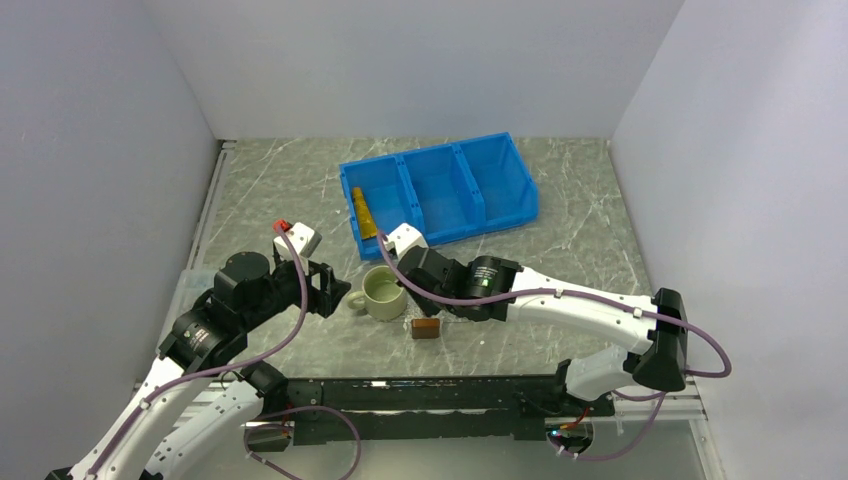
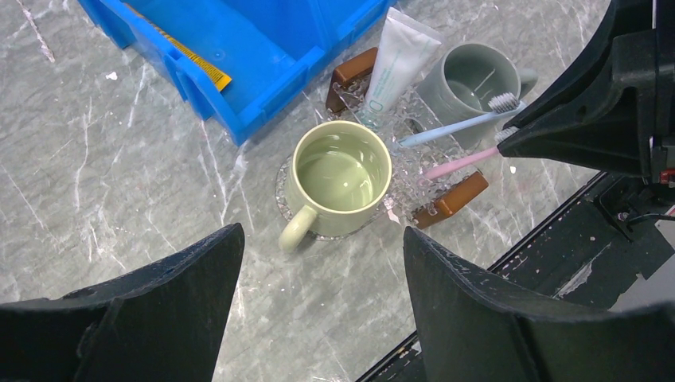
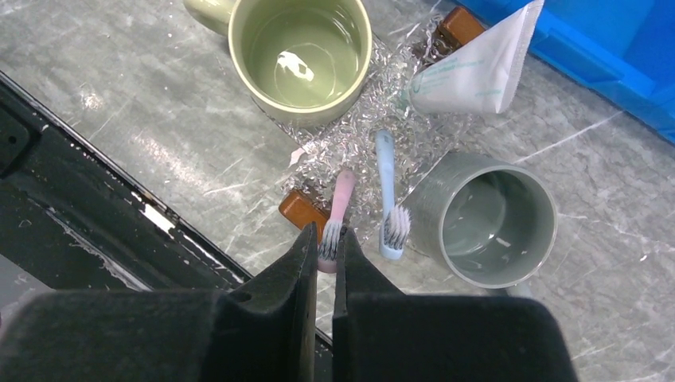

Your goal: Prepare toiletry sets of a toothbrush and toothpaste on the tray

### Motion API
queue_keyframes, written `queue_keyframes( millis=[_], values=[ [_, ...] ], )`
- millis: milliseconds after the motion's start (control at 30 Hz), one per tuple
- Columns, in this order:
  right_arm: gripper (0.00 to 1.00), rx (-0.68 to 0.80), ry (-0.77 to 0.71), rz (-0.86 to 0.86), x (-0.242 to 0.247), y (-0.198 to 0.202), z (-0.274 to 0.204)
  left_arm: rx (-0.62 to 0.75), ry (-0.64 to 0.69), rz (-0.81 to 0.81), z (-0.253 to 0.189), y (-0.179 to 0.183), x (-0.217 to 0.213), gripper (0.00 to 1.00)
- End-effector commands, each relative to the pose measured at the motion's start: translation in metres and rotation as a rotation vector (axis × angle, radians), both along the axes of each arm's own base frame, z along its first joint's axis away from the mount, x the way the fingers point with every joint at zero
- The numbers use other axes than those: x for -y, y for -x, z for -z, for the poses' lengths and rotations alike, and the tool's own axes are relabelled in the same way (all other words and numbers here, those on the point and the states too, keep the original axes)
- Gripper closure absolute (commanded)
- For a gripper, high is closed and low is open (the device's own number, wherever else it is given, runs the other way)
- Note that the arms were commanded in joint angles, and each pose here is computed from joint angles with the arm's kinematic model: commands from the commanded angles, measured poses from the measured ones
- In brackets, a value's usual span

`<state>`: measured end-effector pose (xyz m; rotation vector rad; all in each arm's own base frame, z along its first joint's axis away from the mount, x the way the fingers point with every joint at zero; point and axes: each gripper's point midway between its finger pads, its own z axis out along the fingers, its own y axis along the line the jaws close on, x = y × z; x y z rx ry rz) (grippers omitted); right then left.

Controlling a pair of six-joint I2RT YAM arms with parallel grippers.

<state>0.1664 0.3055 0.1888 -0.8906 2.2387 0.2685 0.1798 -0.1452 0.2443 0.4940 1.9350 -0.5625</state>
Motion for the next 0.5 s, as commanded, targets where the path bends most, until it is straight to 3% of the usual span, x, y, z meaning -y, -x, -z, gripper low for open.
queue_keyframes(
  millis=[0, 467],
  values=[
    [0.91, -0.006, -0.008, -0.020, -0.0103, 0.0019, -0.0034, 0.016, 0.016, 0.008, -0.0048, -0.0013, 0.0024, 0.21],
    [0.81, -0.003, 0.029, -0.022, -0.0163, 0.0042, 0.0001, 0.022, 0.022, 0.010, -0.0067, 0.0004, 0.0018, 0.21]
  ],
)
